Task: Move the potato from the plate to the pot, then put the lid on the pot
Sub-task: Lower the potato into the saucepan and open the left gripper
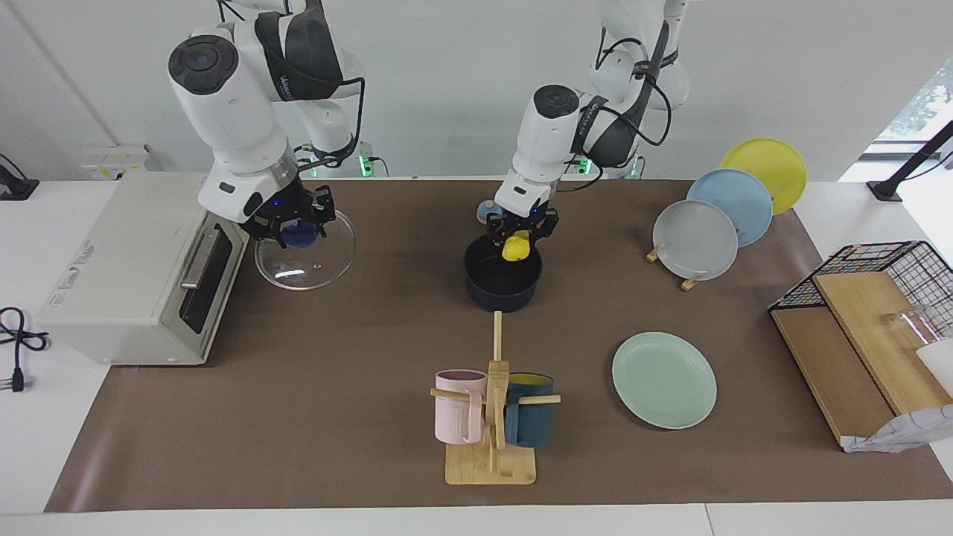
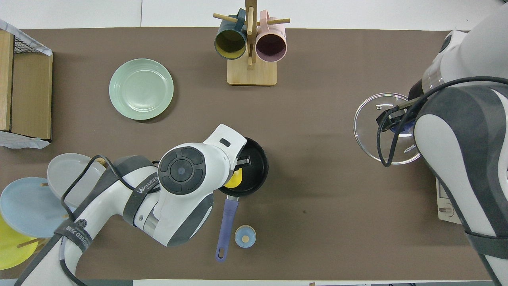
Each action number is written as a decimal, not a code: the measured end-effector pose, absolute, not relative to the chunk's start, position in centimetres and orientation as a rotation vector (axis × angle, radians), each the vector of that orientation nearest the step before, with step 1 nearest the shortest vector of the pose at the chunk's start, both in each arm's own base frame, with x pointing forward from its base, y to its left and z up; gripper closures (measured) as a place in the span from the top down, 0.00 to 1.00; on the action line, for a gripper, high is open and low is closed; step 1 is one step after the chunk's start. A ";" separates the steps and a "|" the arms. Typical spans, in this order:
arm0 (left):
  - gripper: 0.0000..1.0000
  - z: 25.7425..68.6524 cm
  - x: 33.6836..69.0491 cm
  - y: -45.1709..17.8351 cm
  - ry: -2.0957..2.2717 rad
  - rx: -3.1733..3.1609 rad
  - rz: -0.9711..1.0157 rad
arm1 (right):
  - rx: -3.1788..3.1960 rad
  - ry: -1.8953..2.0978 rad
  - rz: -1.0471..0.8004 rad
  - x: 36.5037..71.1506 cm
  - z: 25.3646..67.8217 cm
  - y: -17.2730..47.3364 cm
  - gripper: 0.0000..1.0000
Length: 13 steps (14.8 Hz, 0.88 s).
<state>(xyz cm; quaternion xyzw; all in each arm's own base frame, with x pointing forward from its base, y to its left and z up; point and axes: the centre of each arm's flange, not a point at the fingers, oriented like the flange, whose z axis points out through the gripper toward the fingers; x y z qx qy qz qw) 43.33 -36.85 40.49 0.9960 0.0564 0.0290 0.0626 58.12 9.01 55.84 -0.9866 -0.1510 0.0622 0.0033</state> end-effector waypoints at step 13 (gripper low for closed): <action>0.67 35.0 42.1 -38.7 0.163 3.038 0.130 | -3.093 -0.472 0.196 58.1 55.8 9.0 0.66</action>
